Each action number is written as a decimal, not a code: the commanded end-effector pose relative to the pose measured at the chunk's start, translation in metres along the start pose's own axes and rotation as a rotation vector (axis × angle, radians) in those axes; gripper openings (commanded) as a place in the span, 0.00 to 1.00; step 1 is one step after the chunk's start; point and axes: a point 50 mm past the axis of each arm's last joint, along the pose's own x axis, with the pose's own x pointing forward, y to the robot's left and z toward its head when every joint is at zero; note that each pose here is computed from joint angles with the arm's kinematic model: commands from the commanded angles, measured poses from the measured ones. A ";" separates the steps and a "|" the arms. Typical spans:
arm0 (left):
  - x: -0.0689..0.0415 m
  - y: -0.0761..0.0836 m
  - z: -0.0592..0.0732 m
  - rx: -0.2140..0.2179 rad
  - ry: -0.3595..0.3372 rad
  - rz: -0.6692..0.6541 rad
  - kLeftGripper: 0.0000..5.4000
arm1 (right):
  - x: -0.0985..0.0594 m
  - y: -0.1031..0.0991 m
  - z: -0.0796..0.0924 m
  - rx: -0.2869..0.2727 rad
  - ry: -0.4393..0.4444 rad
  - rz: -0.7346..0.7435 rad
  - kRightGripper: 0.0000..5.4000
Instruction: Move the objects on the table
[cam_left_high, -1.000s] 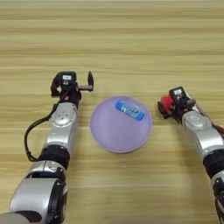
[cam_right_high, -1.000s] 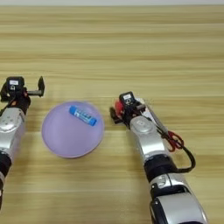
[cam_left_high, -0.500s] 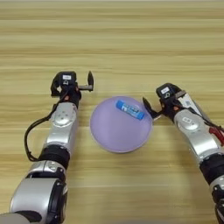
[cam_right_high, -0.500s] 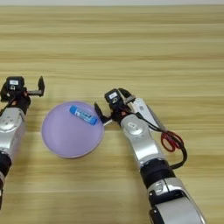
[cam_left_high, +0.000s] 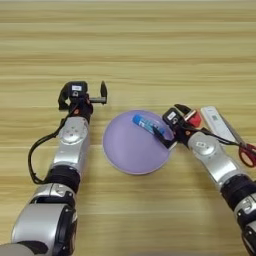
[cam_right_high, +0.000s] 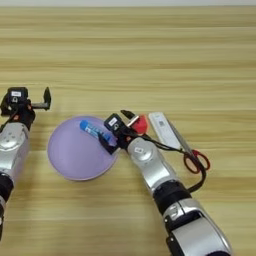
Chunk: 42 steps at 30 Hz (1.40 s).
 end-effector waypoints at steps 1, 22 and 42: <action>0.001 -0.002 0.002 0.010 -0.002 -0.008 1.00 | 0.001 0.000 0.000 -0.010 0.003 0.004 0.99; 0.002 -0.002 0.002 0.011 0.002 -0.011 1.00 | 0.003 -0.021 0.010 0.079 -0.061 -0.142 0.99; 0.002 -0.001 0.003 0.010 0.001 -0.009 1.00 | 0.006 -0.003 -0.010 0.014 0.085 -0.012 0.99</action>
